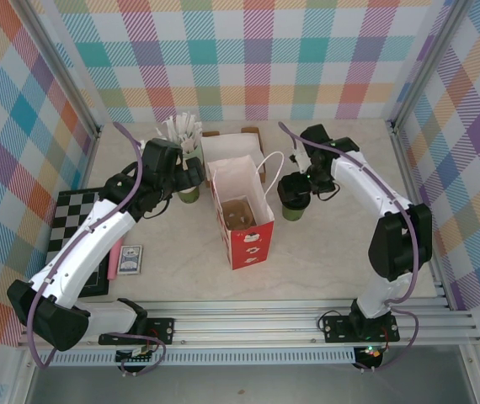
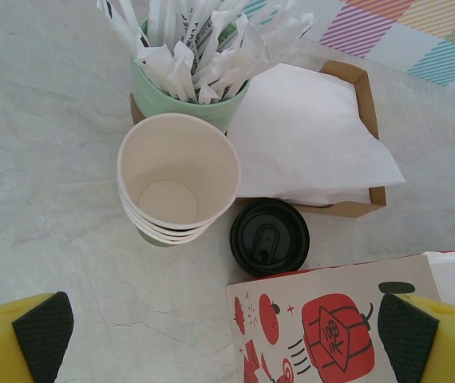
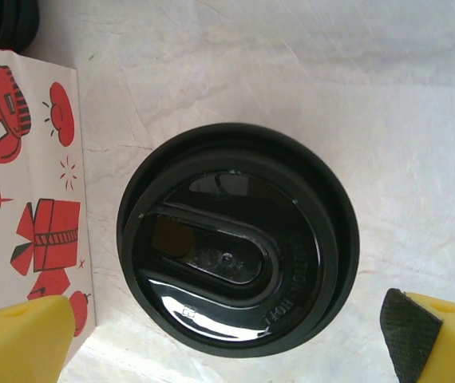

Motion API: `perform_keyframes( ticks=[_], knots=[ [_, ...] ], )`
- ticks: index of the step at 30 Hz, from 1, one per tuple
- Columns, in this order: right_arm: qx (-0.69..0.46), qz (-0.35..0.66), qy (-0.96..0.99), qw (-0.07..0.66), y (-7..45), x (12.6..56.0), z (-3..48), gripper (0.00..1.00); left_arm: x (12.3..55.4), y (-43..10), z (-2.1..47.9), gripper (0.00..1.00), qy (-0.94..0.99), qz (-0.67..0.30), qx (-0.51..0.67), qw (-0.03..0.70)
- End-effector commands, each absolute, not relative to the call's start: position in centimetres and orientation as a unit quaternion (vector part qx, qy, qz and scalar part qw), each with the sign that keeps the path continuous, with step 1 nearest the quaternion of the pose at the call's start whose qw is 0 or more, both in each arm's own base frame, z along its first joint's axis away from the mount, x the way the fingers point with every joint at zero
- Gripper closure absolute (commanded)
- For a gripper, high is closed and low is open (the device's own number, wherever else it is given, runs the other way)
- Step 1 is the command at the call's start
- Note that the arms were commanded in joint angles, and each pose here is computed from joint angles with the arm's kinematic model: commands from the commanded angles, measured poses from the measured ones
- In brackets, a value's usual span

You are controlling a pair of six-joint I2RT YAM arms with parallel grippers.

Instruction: Pack the takeout coffee

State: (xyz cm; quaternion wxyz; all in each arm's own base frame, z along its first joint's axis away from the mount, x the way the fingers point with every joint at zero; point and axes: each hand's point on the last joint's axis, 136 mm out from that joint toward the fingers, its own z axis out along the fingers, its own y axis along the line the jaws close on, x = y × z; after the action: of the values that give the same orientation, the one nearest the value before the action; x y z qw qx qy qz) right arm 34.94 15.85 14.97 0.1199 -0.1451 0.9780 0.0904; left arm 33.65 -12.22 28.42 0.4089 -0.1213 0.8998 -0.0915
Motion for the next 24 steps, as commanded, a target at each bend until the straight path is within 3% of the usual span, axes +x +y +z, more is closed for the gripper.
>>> perform_keyframes(
  ticks=[1, 24],
  knots=[
    [-0.085, 0.07, 0.987, 0.116, 15.4, 34.8, 15.3, 0.0, 34.1, -11.9, 28.4, 0.0, 0.899, -0.089, -0.121, 0.412],
    [-0.078, 0.034, 0.993, 0.083, 16.2, 35.7, 13.2, 0.0, 34.5, -12.9, 27.0, 0.0, 0.91, -0.093, -0.109, 0.388]
  ],
)
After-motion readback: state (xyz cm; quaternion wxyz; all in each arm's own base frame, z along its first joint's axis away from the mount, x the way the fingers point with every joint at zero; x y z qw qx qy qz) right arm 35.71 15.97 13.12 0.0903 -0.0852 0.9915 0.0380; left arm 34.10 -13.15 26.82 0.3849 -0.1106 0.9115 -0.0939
